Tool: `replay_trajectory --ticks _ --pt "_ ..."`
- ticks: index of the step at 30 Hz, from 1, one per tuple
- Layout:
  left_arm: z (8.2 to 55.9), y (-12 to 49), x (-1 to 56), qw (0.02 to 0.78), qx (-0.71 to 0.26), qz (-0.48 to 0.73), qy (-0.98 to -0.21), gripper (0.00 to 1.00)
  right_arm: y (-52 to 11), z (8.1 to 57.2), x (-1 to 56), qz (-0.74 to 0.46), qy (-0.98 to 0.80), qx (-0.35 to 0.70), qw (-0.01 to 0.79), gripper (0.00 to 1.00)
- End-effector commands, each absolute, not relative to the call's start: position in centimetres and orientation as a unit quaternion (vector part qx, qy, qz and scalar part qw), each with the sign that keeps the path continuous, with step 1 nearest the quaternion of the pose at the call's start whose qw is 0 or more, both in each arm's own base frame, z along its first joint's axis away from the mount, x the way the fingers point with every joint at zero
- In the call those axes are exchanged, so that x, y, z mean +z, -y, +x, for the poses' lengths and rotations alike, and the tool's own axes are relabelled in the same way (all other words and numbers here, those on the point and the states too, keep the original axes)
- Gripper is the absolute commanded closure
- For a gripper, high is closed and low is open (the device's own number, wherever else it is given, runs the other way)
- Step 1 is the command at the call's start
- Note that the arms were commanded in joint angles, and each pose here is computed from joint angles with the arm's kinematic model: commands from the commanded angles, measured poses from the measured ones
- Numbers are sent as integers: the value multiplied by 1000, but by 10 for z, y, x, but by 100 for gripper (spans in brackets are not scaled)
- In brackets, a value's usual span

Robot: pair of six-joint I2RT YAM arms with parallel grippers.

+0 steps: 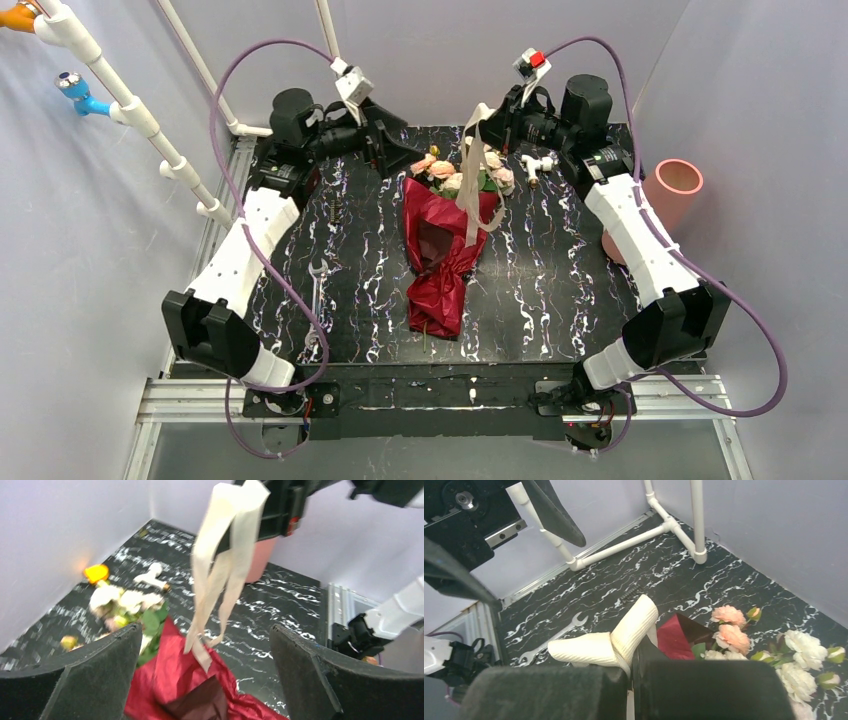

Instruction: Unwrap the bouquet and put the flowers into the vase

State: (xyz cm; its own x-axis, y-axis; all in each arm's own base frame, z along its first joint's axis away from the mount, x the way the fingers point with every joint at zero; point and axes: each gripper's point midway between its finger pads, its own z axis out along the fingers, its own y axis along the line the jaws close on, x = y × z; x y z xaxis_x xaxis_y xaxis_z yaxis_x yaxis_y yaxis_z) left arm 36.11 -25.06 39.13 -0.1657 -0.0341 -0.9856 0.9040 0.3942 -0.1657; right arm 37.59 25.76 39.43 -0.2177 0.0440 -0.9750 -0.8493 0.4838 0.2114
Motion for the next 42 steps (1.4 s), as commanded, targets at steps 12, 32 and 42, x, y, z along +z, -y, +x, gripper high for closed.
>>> replay_trajectory --ticks 12,32,42 --pt "331 340 428 509 -559 394 -523 2 -273 350 454 -319 -596 489 551 99" --pt "341 328 398 468 -569 327 -592 100 -274 361 484 -289 -584 500 570 97" --pt "373 216 394 503 -370 275 -731 100 -261 380 385 -287 -689 419 517 23"
